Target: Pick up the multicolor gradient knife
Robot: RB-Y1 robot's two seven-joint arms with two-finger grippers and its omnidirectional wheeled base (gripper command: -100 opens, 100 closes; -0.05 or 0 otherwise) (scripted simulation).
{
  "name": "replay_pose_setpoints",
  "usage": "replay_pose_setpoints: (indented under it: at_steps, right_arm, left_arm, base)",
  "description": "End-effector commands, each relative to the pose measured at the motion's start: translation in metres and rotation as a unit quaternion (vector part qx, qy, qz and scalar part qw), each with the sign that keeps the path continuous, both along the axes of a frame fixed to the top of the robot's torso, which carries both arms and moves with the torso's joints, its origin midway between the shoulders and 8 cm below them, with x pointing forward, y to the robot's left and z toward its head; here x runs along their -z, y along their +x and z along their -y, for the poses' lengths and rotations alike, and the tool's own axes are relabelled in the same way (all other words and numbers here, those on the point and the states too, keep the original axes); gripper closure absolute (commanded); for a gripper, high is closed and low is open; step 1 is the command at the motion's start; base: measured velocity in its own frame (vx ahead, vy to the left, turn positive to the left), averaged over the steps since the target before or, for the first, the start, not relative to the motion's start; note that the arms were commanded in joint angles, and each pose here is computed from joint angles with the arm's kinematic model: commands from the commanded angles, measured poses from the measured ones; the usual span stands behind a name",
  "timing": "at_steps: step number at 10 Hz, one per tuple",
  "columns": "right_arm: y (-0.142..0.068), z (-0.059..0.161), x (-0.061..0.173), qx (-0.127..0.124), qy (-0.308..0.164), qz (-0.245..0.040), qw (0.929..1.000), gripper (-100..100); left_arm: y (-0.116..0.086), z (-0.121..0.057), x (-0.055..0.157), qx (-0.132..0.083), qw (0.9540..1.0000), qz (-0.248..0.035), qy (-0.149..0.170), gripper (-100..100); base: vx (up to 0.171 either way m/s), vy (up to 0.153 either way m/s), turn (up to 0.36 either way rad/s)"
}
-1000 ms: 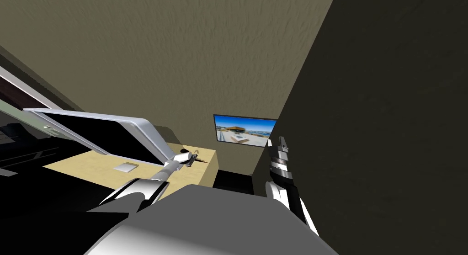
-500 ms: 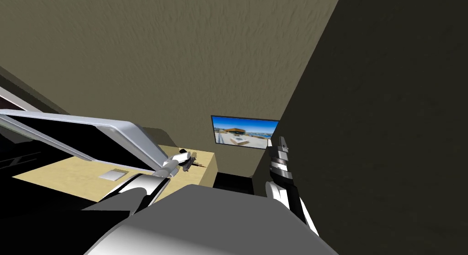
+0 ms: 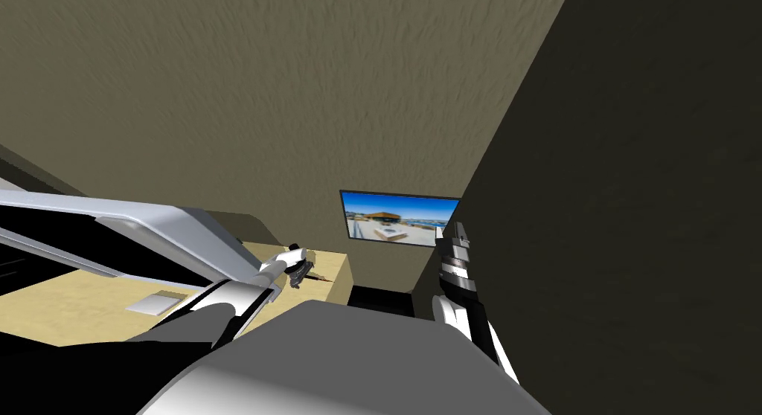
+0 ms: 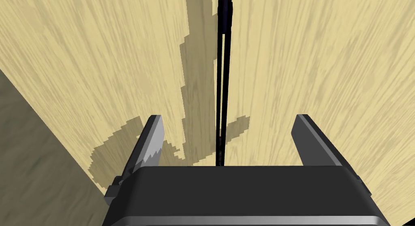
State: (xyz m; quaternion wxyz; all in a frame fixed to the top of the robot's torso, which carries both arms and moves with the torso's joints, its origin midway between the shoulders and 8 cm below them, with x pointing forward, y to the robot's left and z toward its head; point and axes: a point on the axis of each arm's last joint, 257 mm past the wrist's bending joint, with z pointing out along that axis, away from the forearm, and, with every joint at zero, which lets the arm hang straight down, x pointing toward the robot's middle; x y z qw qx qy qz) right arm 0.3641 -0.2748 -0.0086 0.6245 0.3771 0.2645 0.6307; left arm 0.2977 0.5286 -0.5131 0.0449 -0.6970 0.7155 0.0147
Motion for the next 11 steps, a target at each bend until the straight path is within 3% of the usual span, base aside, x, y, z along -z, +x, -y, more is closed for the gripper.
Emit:
replay_pose_setpoints:
  at_steps: [1, 3, 4, 5, 9, 10, 11]
  right_arm:
    - [0.0, 0.0, 0.0, 0.0, 0.0, 0.0, 1.0, 0]
    - [0.0, 0.0, 0.0, 0.0, 0.0, 0.0, 1.0, 0]
    - [0.0, 0.0, 0.0, 0.0, 0.0, 0.0, 1.0, 0]
    - [0.0, 0.0, 0.0, 0.0, 0.0, 0.0, 1.0, 0]
    - [0.0, 0.0, 0.0, 0.0, 0.0, 0.0, 1.0, 0]
    - [0.0, 0.0, 0.0, 0.0, 0.0, 0.0, 1.0, 0]
    - [0.0, 0.0, 0.0, 0.0, 0.0, 0.0, 1.0, 0]
  left_arm:
    - [-0.005, 0.0, 0.002, -0.003, 0.9999, -0.009, -0.004, -100]
    - [-0.007, 0.0, 0.001, -0.004, 0.9999, -0.013, -0.005, -100]
    - [-0.008, 0.0, 0.001, -0.004, 0.9999, -0.014, -0.005, 0]
    - [-0.013, 0.009, 0.014, -0.006, 0.9999, -0.014, -0.005, -100]
    - [-0.016, 0.017, 0.023, -0.007, 0.9998, -0.015, -0.006, -100]
    - [-0.016, 0.017, 0.024, -0.007, 0.9999, -0.014, -0.005, 100]
    - [-0.016, 0.017, 0.024, -0.007, 0.9999, -0.014, -0.005, 100]
  base:
    - [0.061, 0.037, -0.009]
    - [0.029, 0.022, -0.008]
    - [0.0, 0.0, 0.0]
    - [0.01, 0.038, -0.028]
    - [0.006, 0.017, -0.004]
    - [0.0, 0.0, 0.0]
    - [0.0, 0.0, 0.0]
